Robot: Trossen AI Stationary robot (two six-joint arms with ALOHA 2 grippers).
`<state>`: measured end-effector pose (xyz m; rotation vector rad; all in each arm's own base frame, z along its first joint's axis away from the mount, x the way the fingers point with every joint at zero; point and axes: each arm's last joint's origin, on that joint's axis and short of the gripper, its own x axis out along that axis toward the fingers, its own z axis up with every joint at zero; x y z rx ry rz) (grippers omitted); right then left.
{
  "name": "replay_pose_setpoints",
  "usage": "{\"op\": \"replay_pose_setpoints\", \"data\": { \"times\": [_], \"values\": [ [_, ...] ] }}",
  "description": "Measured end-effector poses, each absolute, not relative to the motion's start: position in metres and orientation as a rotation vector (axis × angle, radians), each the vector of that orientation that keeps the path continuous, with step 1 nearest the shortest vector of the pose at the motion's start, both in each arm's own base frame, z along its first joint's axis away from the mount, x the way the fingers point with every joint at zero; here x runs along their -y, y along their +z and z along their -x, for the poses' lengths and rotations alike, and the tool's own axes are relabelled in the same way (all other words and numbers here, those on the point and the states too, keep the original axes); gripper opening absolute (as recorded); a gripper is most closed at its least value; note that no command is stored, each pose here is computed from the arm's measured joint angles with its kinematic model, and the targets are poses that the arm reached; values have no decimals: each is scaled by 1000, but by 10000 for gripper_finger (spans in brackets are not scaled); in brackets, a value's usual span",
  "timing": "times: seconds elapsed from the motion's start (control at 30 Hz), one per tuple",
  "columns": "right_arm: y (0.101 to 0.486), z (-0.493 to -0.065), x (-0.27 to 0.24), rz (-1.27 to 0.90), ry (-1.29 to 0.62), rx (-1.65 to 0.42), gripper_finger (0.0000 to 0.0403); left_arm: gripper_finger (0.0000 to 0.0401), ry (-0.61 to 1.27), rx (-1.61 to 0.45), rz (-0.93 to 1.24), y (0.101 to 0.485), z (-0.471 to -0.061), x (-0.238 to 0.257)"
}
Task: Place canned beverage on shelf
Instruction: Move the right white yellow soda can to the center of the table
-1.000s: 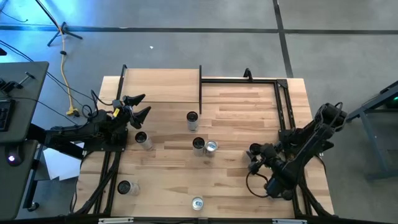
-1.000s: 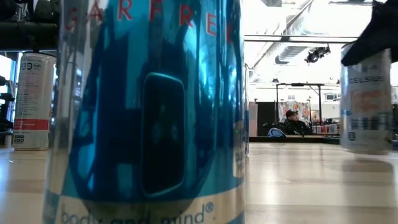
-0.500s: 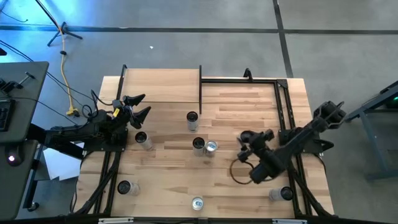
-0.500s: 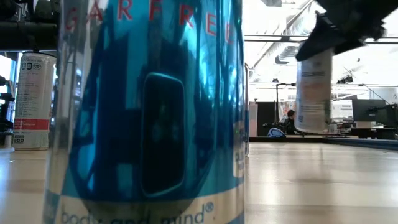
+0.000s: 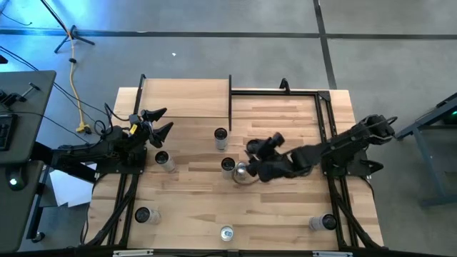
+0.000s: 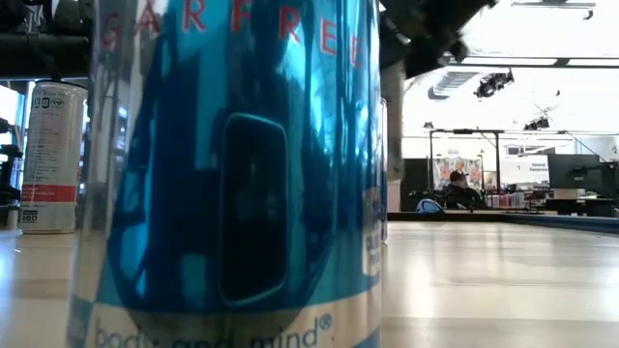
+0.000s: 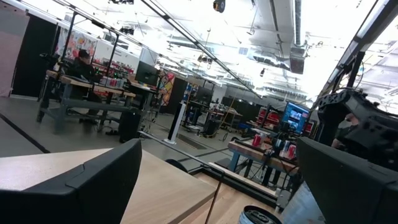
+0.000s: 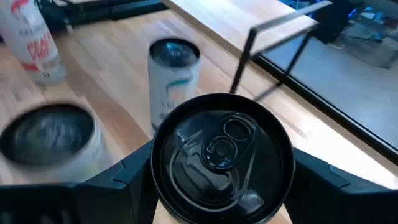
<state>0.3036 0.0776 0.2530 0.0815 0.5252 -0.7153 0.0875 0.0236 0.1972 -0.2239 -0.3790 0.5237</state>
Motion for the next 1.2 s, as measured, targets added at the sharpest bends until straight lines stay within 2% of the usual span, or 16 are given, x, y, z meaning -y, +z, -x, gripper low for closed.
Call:
{"op": "replay_pose_setpoints", "data": {
  "times": [0.27,0.5,0.8,1.2],
  "values": [
    [243,-334,-42,-141,-626,-544,254,400,524,379,224,197,-87,-24],
    [240,-345,-18,-194,-567,-553,255,400,523,379,224,197,-88,-24],
    [222,-353,-14,-233,-553,-608,255,400,523,369,222,196,-88,-24],
    [220,-353,-15,-260,-534,-615,267,400,524,364,222,196,-88,-24]
  ]
}}
